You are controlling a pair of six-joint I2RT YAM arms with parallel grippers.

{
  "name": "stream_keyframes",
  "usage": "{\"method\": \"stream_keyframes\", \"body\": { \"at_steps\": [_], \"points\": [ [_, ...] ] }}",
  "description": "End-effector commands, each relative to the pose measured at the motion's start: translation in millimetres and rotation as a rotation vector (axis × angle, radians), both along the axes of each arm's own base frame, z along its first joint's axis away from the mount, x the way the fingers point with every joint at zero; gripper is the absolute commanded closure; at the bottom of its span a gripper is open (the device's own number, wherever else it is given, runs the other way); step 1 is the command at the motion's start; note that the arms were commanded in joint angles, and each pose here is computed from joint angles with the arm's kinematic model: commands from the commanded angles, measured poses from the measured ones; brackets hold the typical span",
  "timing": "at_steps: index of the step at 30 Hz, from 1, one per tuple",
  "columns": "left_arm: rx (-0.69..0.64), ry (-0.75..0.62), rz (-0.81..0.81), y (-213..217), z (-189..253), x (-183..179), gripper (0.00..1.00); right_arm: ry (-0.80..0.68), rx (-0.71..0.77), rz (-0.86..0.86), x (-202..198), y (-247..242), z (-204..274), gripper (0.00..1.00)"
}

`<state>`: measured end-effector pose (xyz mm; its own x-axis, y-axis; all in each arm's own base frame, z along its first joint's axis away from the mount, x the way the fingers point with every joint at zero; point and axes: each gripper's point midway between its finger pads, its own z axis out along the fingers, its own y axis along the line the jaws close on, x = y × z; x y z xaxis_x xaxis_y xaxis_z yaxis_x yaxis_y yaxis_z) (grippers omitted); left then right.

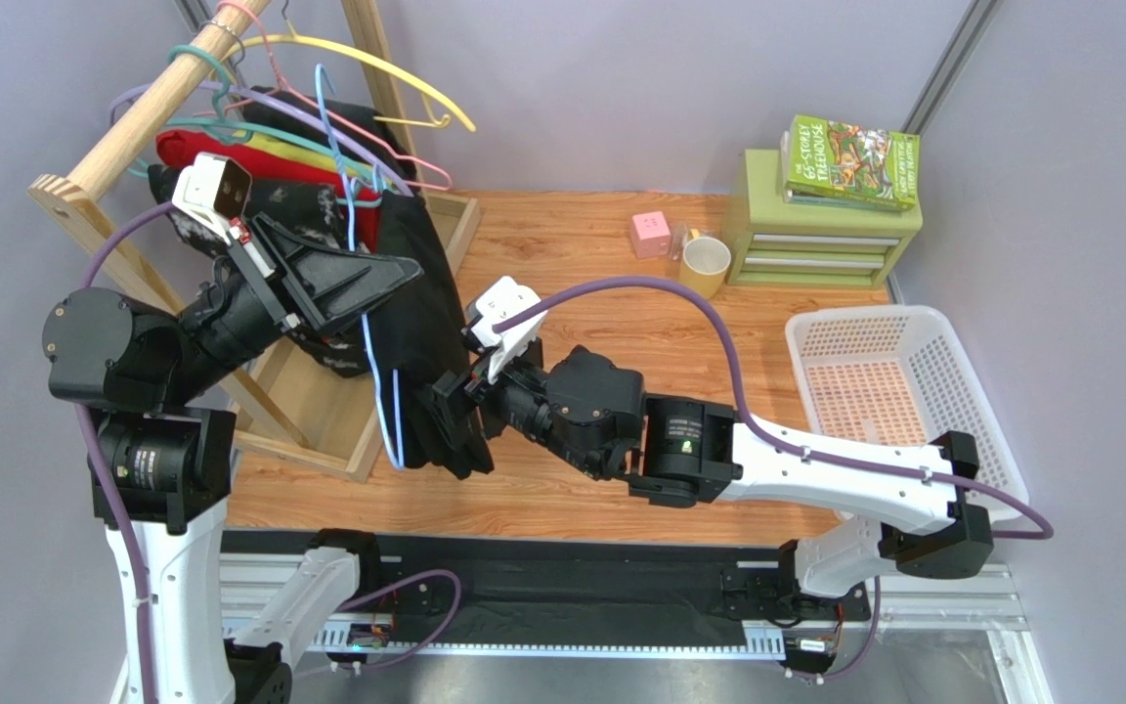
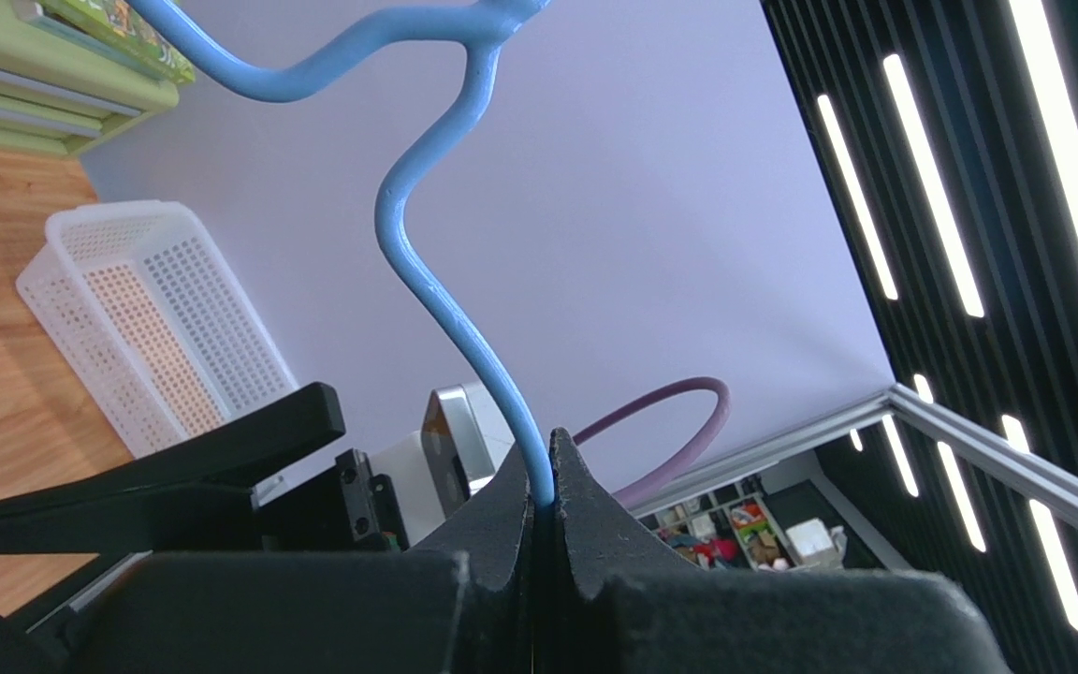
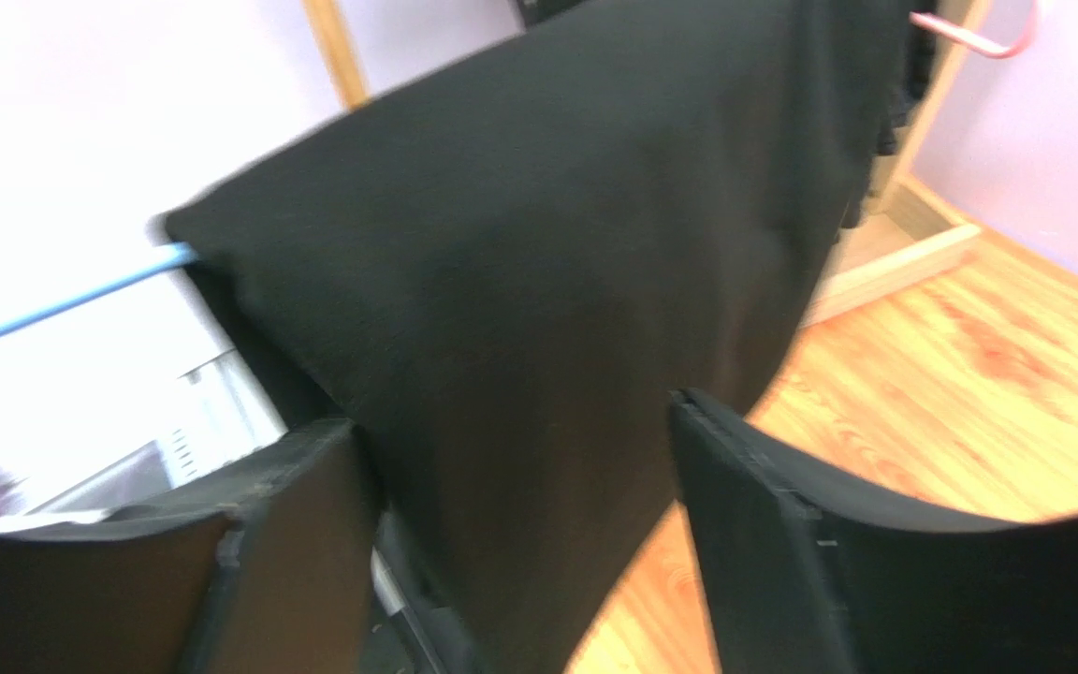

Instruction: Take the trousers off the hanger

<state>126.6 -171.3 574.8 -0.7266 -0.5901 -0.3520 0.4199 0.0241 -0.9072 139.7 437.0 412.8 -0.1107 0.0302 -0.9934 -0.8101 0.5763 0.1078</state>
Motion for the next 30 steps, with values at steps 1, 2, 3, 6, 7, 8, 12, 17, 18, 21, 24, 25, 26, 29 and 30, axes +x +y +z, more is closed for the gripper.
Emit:
{"method": "stream_keyframes", "body": {
  "at_steps": [1, 2, 3, 6, 7, 8, 12, 17, 18, 21, 24, 25, 26, 29, 30],
  "points": [
    [-0.016, -0.178, -0.019, 1, 34, -31, 1.0, -0.062, 0.075, -0.126, 19, -5, 29, 0.29],
    [-0.015, -0.176, -0.022, 1, 33, -31, 1.0, -0.068, 0.074, -0.145, 23, -7, 29, 0.3],
    [-0.016, -0.178, -0.022, 1, 34, -32, 1.0, -0.081, 0.082, -0.141, 22, -6, 34, 0.3],
    [-0.015, -0.175, -0.031, 1, 33, -33, 1.0, -0.086, 0.09, -0.152, 24, -3, 37, 0.31],
    [-0.018, -0.176, -0.034, 1, 34, -34, 1.0, -0.085, 0.094, -0.16, 26, -3, 37, 0.31],
    [-0.02, -0.176, -0.035, 1, 35, -34, 1.0, -0.085, 0.095, -0.169, 27, -3, 36, 0.29],
    [-0.023, -0.18, -0.043, 0, 37, -35, 1.0, -0.117, 0.093, -0.146, 26, 5, 36, 0.24],
    [-0.027, -0.183, -0.056, 0, 39, -36, 1.0, -0.13, 0.082, -0.178, 31, 7, 35, 0.21],
    [-0.028, -0.185, -0.058, 0, 40, -37, 1.0, -0.133, 0.064, -0.188, 33, 11, 29, 0.21],
    [-0.026, -0.182, -0.064, -1, 39, -38, 1.0, -0.165, 0.079, -0.228, 40, 15, 35, 0.21],
    [-0.022, -0.178, -0.072, -1, 37, -39, 1.0, -0.194, 0.091, -0.271, 47, 11, 47, 0.27],
    [-0.022, -0.178, -0.072, -1, 37, -40, 1.0, -0.2, 0.092, -0.27, 47, 12, 49, 0.3],
    [-0.02, -0.177, -0.075, -2, 36, -40, 1.0, -0.212, 0.095, -0.274, 48, 11, 55, 0.37],
    [-0.018, -0.169, -0.077, -2, 33, -40, 1.0, -0.23, 0.1, -0.273, 48, 8, 62, 0.62],
    [-0.018, -0.167, -0.077, -2, 32, -40, 1.0, -0.235, 0.105, -0.276, 48, 6, 67, 0.69]
  ]
}}
